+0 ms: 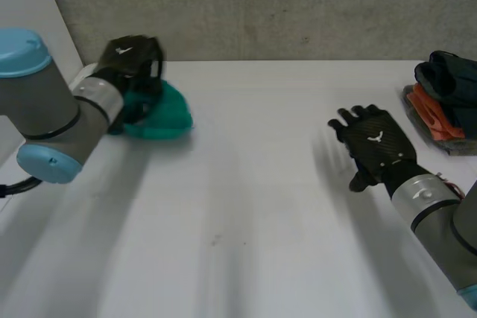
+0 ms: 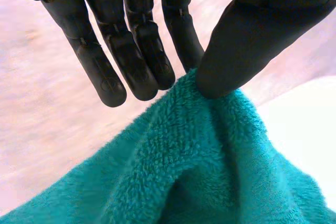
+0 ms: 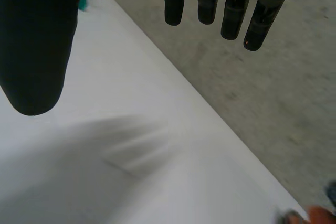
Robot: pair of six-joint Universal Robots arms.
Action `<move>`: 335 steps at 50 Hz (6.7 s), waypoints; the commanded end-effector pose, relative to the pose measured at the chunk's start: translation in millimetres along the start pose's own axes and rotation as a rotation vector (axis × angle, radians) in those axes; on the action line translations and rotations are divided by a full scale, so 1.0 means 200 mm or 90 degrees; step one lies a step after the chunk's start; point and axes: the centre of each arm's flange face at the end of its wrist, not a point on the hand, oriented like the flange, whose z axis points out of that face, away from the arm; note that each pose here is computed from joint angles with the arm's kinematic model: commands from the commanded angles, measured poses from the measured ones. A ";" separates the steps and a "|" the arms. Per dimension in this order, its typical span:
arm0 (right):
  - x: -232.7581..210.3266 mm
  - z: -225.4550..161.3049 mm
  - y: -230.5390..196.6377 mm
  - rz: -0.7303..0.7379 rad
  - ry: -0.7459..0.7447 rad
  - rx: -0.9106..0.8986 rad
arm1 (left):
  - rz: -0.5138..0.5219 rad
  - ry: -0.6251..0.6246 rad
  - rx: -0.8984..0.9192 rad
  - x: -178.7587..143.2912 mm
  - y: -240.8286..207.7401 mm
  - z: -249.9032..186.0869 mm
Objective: Fold the laundry.
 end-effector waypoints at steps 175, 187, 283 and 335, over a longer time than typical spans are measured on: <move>0.18 -0.07 0.12 0.040 -0.038 -0.226 | 0.075 -0.065 -0.359 -0.02 0.39 -0.75; 0.17 -0.08 0.14 0.040 -0.039 -0.227 | 0.064 -0.069 -0.324 -0.02 0.42 -0.70; 0.24 -0.25 0.02 0.063 -0.051 -0.294 | 0.209 -0.083 -0.056 0.00 -0.11 -0.56; 0.48 0.28 -0.43 0.119 0.031 0.024 | 0.211 -0.204 0.255 0.02 -0.47 -0.28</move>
